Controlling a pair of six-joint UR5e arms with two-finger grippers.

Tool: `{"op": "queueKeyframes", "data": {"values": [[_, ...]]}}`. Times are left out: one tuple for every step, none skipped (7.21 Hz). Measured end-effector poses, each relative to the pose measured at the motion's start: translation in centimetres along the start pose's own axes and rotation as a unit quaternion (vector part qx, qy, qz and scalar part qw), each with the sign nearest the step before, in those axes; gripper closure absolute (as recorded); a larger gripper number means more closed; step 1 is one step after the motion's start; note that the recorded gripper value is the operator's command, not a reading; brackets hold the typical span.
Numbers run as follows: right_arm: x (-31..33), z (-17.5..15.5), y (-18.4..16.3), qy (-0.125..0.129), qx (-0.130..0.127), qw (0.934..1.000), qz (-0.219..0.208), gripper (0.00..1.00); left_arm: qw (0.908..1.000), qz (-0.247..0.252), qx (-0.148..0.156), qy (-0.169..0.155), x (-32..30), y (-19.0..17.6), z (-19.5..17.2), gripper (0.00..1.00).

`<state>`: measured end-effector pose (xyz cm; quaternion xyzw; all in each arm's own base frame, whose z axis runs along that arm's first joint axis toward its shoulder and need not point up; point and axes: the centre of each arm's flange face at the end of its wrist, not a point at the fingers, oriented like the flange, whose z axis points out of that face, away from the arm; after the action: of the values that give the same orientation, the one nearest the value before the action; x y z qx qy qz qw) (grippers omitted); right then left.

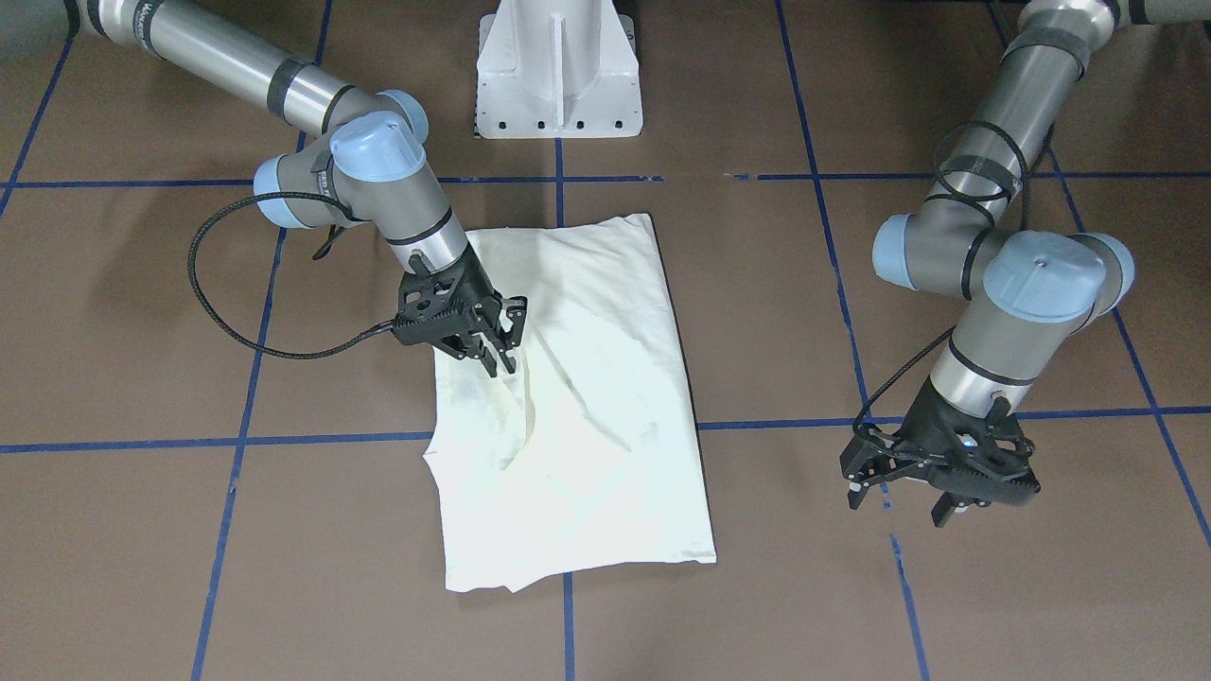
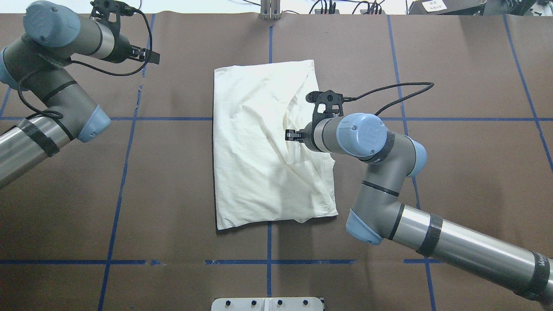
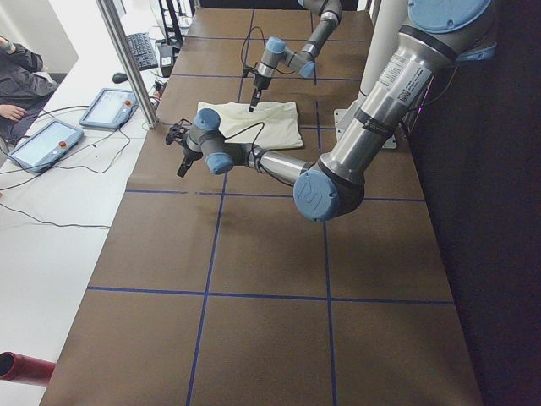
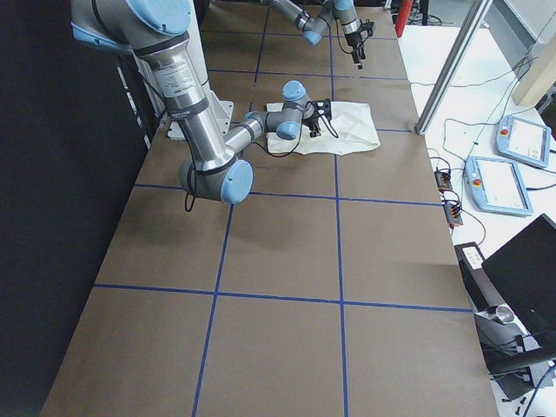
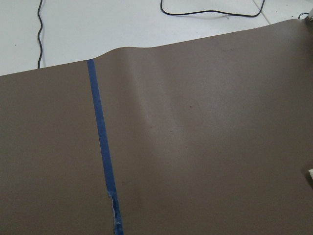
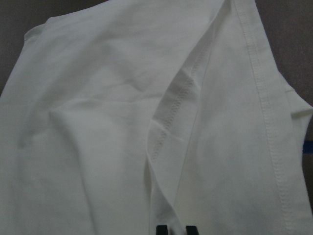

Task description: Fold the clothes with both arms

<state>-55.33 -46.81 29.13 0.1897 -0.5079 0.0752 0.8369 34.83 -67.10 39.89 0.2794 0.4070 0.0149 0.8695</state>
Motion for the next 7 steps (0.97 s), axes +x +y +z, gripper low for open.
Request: {"op": "queueKeyframes", "data": {"values": [[0.0, 0.0, 0.0, 0.0, 0.0, 1.0, 0.001, 1.0, 1.0, 0.0, 0.0, 0.0, 0.0, 0.0, 0.0, 0.0], [0.0, 0.0, -0.1, -0.001, 0.001, 1.0, 0.003, 1.0, 1.0, 0.0, 0.0, 0.0, 0.0, 0.0, 0.0, 0.0], [0.0, -0.2, -0.2, -0.002, 0.002, 1.0, 0.004, 1.0, 1.0, 0.0, 0.0, 0.0, 0.0, 0.0, -0.1, 0.0], [0.3, -0.5, -0.2, -0.003, 0.003, 1.0, 0.005, 1.0, 1.0, 0.0, 0.0, 0.001, 0.1, 0.0, 0.0, 0.0], [1.2, -1.0, -0.1, -0.001, 0.005, 1.0, 0.006, 1.0, 1.0, 0.0, 0.0, 0.001, 0.1, 0.0, 0.0, 0.0], [2.8, -1.5, 0.3, 0.005, 0.009, 0.9999, 0.007, 1.0, 1.0, 0.0, 0.0, 0.001, 0.1, 0.1, 0.0, 0.0], [4.5, -1.8, 0.7, 0.015, 0.015, 0.9997, 0.008, 1.0, 1.0, -0.003, -0.001, 0.001, 0.2, 0.2, 0.1, 0.0]]}}
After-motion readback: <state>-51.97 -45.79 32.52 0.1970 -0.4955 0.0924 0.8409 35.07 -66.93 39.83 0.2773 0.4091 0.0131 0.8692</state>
